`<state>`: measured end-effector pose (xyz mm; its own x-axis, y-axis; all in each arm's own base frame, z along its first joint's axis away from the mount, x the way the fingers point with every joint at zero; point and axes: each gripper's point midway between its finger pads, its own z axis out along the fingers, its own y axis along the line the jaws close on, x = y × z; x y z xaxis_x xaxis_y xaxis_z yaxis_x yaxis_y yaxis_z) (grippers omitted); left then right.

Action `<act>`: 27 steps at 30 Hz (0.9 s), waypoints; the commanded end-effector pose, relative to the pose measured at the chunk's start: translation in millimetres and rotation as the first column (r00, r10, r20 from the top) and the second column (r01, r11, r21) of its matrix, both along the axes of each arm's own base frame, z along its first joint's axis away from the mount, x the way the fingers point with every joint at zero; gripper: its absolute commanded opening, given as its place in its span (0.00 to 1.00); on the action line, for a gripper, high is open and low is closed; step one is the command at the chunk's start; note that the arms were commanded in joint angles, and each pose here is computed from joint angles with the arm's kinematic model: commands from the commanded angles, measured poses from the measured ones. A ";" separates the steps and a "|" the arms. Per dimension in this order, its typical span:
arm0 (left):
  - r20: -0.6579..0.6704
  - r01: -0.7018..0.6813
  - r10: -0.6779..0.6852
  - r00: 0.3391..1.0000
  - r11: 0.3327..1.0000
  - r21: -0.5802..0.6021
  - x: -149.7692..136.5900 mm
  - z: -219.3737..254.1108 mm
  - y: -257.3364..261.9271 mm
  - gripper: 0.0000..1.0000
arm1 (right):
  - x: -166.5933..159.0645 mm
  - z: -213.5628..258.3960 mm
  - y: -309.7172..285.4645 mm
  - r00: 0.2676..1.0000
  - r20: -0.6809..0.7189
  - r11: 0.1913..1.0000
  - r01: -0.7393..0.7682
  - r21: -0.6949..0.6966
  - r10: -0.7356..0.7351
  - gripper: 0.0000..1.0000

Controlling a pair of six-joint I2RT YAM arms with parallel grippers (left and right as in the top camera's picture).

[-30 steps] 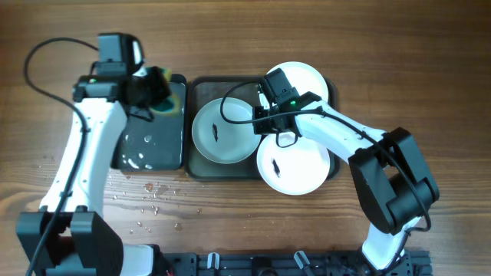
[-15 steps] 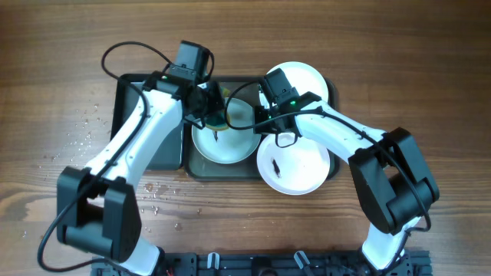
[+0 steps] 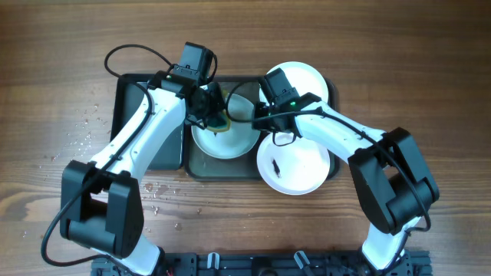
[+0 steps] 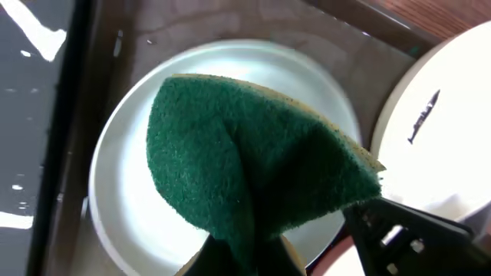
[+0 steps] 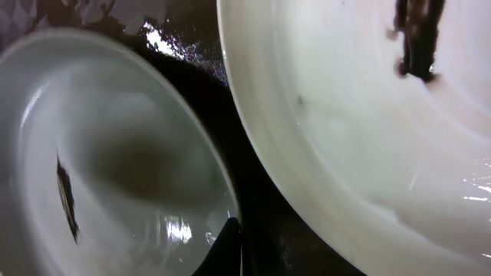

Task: Clean dirty plates on tray and stack at the side
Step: 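Scrub the left white plate with the sponge in the left gripper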

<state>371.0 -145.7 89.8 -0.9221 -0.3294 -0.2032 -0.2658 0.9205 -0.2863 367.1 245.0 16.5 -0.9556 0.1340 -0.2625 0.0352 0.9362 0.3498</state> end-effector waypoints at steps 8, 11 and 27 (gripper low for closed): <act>0.022 -0.030 0.028 0.999 0.997 0.076 1.5 -14.2 9.1 0.04 | 1.4 5.2 -5.0 1.000 0.013 1.000 0.020 -0.015 -0.019 0.04; 0.027 -0.001 -0.001 1.000 0.996 0.088 2.8 -18.0 9.1 0.04 | 1.0 5.0 -5.2 1.000 0.018 1.000 -0.001 -0.023 0.001 0.04; -0.017 0.065 -0.063 0.998 0.987 0.145 11.6 -62.2 10.7 0.04 | 0.4 4.7 -5.6 0.999 0.027 0.999 -0.038 -0.037 0.039 0.04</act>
<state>381.8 -140.1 41.8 -0.9362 -0.2644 -0.2317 -0.2230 0.9561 -0.1900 365.2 243.1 15.2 -0.9584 0.1022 -0.2665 0.0081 0.9430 0.3327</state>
